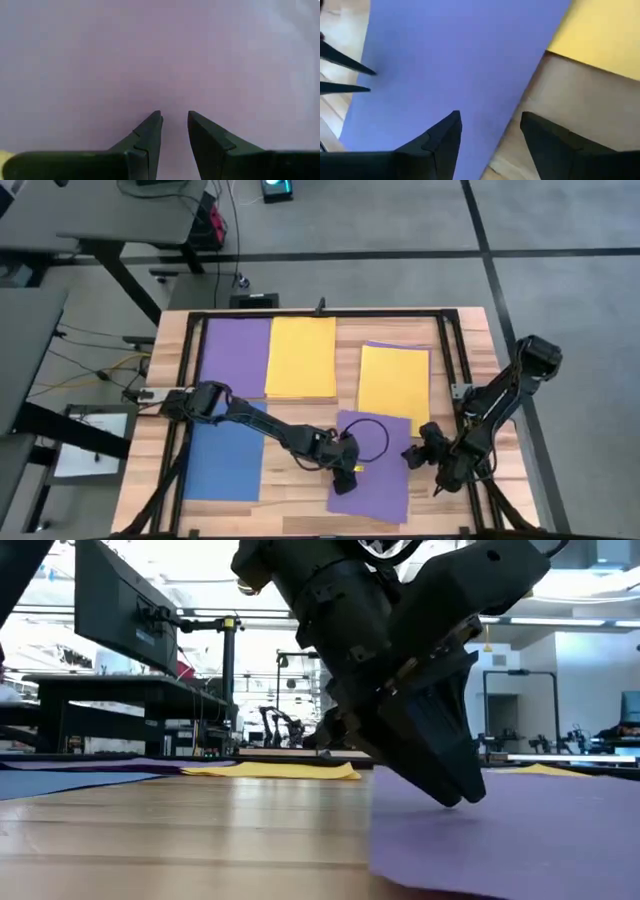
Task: Organize paper
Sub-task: Stack the purple colored paper on top of the other purple colored paper
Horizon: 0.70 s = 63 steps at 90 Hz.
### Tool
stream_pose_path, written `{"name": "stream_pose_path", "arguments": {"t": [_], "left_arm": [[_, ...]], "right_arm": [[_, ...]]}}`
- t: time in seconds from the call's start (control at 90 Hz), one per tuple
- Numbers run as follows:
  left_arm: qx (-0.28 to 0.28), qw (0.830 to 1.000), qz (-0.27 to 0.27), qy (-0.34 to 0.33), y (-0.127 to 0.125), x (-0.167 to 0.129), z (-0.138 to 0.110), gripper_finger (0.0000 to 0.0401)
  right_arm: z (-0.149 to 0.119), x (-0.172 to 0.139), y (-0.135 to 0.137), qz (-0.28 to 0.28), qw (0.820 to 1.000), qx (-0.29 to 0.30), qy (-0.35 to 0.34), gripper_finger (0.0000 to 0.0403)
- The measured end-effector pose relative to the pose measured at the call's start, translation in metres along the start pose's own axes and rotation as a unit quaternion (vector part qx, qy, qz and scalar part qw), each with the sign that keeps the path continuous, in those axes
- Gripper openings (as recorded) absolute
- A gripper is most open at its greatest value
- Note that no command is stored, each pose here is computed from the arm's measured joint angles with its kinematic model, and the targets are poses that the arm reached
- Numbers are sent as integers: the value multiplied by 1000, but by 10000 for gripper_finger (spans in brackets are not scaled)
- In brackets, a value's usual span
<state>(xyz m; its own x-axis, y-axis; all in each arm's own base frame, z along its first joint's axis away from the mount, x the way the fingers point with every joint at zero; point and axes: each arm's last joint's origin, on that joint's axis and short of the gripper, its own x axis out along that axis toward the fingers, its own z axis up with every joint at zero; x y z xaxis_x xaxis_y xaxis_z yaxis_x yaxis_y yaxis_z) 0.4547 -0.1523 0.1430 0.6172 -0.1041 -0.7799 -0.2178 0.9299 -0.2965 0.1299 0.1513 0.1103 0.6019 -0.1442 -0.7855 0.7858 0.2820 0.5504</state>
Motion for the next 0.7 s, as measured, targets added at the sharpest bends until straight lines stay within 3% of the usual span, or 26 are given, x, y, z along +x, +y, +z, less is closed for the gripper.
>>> {"name": "stream_pose_path", "arguments": {"t": [0.233,0.467,0.578,0.7], "left_arm": [[2,1000,-2,-6,1,0,2,82],[14,1000,-2,-6,1,0,2,82],[42,999,-23,1,2,1,4,82],[119,991,-54,19,8,7,5,82]], "right_arm": [[-15,20,5,60,998,6,-33,191],[-20,23,9,68,997,-15,-22,182],[-20,21,10,70,997,-20,-14,178],[-20,22,10,69,997,-19,-12,175]]}}
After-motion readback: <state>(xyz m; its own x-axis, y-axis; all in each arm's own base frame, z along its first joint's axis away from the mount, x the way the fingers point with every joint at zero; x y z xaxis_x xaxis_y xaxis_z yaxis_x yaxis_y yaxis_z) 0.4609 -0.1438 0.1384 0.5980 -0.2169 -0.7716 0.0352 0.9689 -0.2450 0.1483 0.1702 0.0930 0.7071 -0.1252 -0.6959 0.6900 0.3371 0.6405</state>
